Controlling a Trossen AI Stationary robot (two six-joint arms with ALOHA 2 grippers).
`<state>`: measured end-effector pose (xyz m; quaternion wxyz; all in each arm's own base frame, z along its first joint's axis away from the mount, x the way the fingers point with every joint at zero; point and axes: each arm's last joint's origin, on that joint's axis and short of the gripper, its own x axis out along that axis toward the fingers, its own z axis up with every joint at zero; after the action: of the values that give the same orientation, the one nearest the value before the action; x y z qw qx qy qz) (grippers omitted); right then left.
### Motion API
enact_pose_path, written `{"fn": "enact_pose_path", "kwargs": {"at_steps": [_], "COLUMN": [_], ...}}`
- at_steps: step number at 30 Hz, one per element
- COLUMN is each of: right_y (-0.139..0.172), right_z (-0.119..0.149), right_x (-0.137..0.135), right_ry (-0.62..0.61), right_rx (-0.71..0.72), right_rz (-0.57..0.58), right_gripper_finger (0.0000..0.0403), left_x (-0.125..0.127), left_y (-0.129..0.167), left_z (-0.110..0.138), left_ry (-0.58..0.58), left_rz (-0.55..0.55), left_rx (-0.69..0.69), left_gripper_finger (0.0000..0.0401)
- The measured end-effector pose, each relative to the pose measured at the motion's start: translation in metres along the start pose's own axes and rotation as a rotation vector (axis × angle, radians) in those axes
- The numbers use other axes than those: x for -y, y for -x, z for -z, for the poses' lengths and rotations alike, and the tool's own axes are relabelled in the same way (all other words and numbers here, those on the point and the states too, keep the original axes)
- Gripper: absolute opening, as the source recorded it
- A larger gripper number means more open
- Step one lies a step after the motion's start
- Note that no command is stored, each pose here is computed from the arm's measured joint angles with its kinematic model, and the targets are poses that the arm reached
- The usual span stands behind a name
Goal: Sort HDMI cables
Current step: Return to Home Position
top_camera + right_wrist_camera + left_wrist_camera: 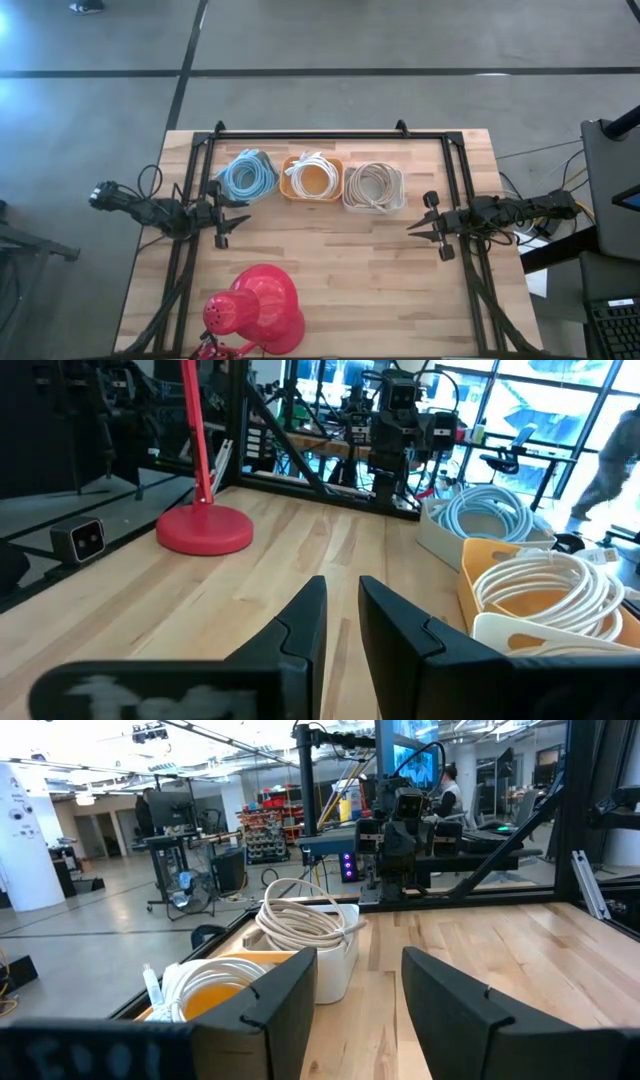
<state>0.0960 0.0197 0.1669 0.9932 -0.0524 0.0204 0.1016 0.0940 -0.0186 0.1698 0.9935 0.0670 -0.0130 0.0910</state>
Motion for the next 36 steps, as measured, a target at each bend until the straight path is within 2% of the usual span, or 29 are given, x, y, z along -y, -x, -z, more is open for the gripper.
{"fn": "enact_pose_path", "kwargs": {"at_steps": [36], "right_y": [0.0000], "right_z": [0.0000], "right_x": [0.0000], "right_ry": [0.012], "right_rx": [0.000], "right_rz": [0.000], "right_gripper_finger": [0.0059], "left_x": [0.0001], "left_y": [0.0000], "left_z": [0.0000], "left_ry": [0.000], "left_rz": [0.001], "left_rx": [0.000], "left_gripper_finger": [0.0177]}}
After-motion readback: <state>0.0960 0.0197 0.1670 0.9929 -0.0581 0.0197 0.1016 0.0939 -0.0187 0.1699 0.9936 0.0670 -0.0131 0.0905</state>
